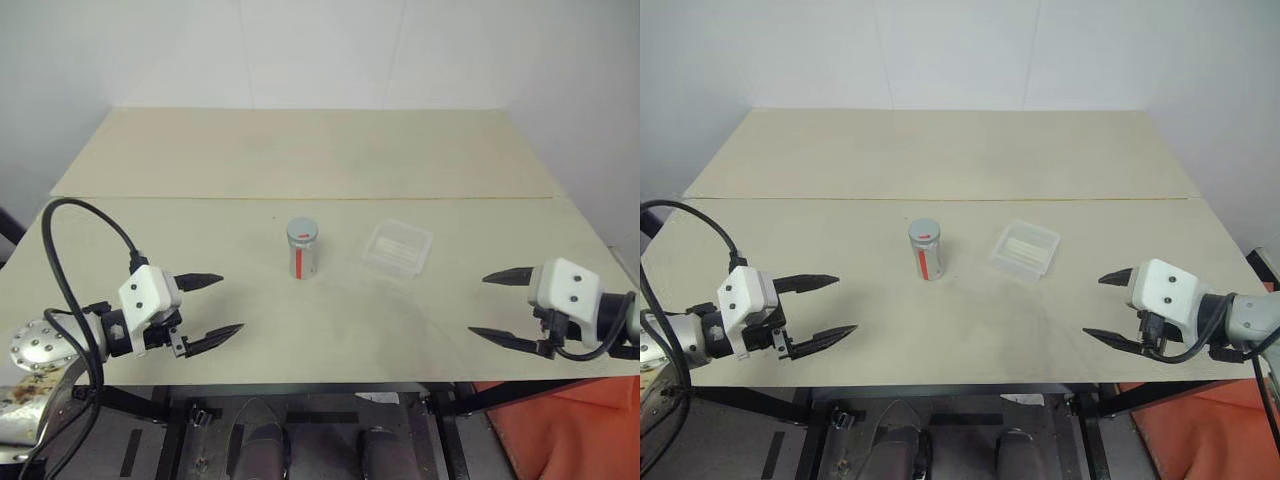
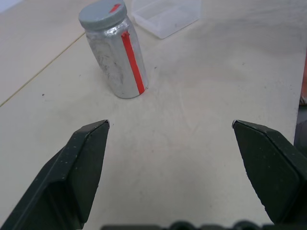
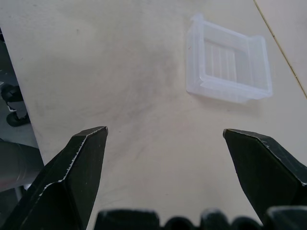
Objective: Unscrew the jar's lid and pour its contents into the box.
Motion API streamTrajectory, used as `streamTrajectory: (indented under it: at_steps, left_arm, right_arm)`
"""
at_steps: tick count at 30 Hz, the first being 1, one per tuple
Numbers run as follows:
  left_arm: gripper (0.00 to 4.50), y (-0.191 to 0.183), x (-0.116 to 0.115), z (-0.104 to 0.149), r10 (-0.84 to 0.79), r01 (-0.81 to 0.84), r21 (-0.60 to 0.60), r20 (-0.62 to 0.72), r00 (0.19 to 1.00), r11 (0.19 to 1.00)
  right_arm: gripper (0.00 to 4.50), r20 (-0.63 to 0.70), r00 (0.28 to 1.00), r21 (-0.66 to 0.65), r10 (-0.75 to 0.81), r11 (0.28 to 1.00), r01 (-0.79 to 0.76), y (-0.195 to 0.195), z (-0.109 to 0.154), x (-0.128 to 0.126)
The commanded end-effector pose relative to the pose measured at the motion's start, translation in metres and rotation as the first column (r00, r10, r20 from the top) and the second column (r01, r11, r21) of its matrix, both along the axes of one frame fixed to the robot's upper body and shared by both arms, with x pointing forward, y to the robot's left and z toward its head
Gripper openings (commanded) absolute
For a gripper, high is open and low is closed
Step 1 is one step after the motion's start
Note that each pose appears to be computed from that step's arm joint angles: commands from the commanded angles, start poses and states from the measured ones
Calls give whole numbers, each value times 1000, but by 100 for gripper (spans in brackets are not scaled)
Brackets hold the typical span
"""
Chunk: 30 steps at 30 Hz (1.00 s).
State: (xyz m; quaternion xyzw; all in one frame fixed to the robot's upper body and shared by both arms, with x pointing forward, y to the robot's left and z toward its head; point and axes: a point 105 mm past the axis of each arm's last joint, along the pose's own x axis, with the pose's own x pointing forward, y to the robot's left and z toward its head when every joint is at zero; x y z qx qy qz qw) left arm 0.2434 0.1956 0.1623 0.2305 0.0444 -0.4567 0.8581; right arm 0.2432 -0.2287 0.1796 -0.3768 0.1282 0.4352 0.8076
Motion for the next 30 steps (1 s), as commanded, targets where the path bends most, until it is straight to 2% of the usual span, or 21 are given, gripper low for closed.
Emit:
streamTrajectory:
  at_steps: [1,10,16,19,25,30]
  left_arm:
    - [447,-2,1,6,-13,13,13,40,999,1000]
    - [447,-2,-2,5,1,-1,-9,44,999,1000]
    - [447,0,15,1,200,-184,-119,143,969,976]
    - [447,-14,29,-9,321,-270,-238,211,924,933]
    - [447,-58,46,-24,434,-321,-420,204,878,849]
    - [447,-74,66,-23,516,-378,-481,192,835,791]
  right_arm:
    - [450,55,998,-24,23,999,-21,2,15,-2]
    - [450,42,999,-38,31,999,-30,-1,14,1]
    - [450,68,997,-4,22,1000,-22,2,15,8]
    - [450,80,996,30,30,999,-32,10,14,11]
    - [450,89,995,66,35,997,-41,26,8,14]
    - [450,92,995,92,34,995,-42,35,6,9]
